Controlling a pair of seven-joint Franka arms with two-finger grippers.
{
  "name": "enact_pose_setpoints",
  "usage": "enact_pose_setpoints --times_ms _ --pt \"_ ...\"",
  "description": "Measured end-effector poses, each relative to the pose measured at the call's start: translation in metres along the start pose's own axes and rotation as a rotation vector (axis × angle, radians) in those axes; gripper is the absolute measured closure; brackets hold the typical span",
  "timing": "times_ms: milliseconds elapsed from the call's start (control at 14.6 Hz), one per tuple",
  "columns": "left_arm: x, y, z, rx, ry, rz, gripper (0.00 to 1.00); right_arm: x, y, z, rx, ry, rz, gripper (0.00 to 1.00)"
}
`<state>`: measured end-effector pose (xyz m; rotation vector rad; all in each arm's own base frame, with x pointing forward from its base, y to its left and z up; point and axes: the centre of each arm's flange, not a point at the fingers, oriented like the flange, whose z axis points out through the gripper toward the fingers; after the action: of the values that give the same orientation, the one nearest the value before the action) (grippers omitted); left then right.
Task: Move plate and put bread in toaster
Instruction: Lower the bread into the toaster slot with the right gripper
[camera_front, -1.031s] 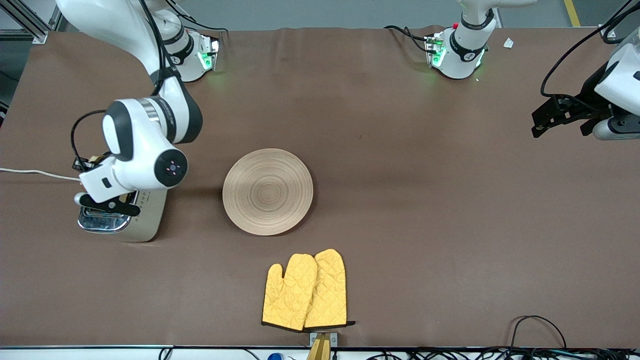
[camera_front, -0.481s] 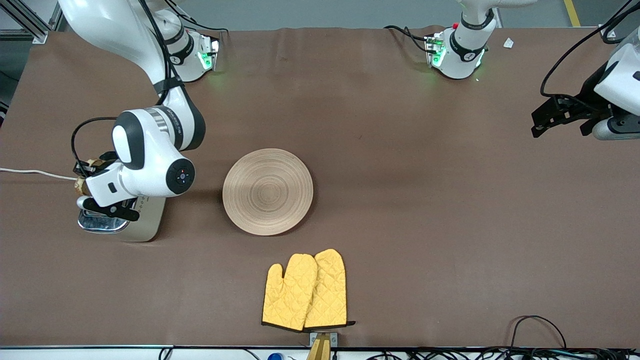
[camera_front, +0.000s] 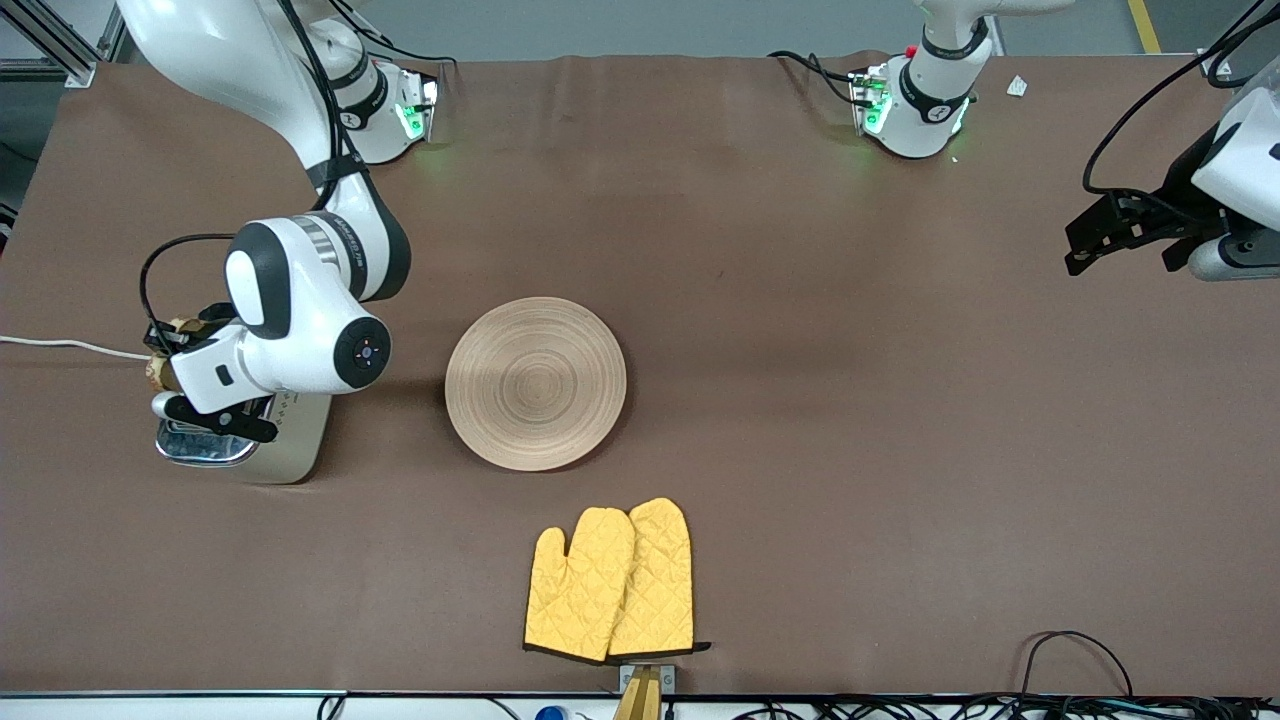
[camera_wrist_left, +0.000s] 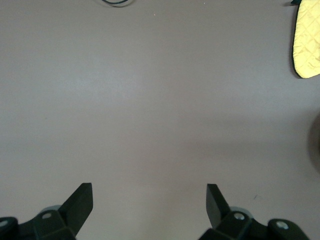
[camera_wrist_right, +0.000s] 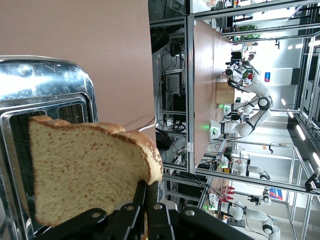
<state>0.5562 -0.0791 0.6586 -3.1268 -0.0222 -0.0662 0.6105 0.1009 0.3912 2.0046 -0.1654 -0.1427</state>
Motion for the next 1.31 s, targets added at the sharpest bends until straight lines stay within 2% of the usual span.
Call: enact_pose_setpoints --times_ms 344,481,893,1031,1099,1305 --pt "-0.002 -0.001 0.004 0.003 -0.01 -0.062 0.0 -0.003 -0.022 -0.001 -0.015 0.004 -0.008 0.96" --pt "-0.006 0.0 0.007 0.002 0.007 -0.078 0.0 -0.005 -0.038 0.0 -0.027 0.003 -0.006 0.96" --pt "-0.019 -0.002 0.003 0.002 0.028 -0.057 0.0 0.0 -0.058 0.008 -0.03 0.017 -0.009 0.96" --pt "-0.018 -0.004 0.003 0.002 0.029 -0.052 0.0 0.0 -0.063 0.01 -0.033 0.015 -0.015 0.92" --pt "-0.018 -0.005 0.003 0.002 0.029 -0.051 0.0 0.001 -0.065 0.011 -0.035 0.014 -0.018 0.87" --pt "-0.018 -0.006 0.003 0.002 0.029 -0.049 0.0 0.001 -0.069 0.012 -0.034 0.02 -0.02 0.57"
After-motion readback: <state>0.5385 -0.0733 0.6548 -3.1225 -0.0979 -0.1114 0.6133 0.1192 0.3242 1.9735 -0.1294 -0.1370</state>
